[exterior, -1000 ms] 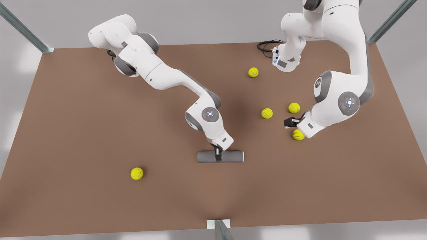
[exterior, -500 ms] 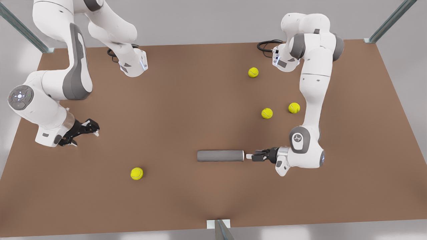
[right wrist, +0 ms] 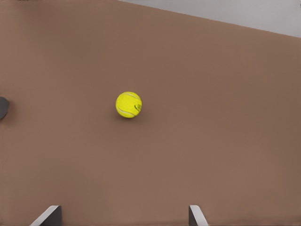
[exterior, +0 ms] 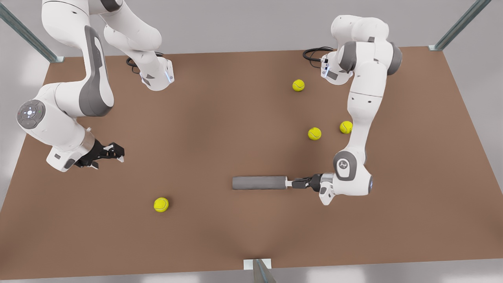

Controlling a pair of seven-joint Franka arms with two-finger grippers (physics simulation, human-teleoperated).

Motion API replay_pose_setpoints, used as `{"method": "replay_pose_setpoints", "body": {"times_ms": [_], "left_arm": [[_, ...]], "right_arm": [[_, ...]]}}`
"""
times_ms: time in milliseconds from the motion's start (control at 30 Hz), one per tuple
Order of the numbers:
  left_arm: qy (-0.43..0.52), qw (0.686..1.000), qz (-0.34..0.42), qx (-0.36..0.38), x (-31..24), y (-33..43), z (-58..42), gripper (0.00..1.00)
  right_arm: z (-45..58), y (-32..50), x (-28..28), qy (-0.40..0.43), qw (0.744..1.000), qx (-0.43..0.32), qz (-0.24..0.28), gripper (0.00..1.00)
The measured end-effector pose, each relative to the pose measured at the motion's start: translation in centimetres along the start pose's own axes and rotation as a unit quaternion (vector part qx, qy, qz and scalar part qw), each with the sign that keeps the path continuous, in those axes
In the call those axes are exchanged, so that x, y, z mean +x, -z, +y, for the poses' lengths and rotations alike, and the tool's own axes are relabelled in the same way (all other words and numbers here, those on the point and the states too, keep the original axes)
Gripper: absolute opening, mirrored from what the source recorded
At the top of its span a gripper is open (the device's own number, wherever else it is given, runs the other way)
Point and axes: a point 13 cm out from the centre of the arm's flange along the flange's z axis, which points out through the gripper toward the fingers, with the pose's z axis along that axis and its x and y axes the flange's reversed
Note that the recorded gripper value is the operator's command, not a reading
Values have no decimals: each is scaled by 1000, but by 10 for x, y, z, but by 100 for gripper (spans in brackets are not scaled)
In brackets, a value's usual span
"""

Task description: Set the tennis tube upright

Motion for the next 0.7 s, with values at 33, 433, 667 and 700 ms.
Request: {"method": "replay_pose_setpoints", "body": {"times_ms": [33,433,667,700], "left_arm": [[-2,1000,-1,3,-2,-3,2,100],[-19,998,-5,52,2,-25,13,100],[-38,997,-5,64,5,-41,14,100],[-39,997,-4,65,6,-44,16,100]], "right_arm": [[0,0,0,-5,1000,0,0,100],[-3,-1,0,-48,999,-1,0,100],[-4,-3,1,-65,998,-7,0,100],[-4,-3,1,-67,998,-7,0,100]]}}
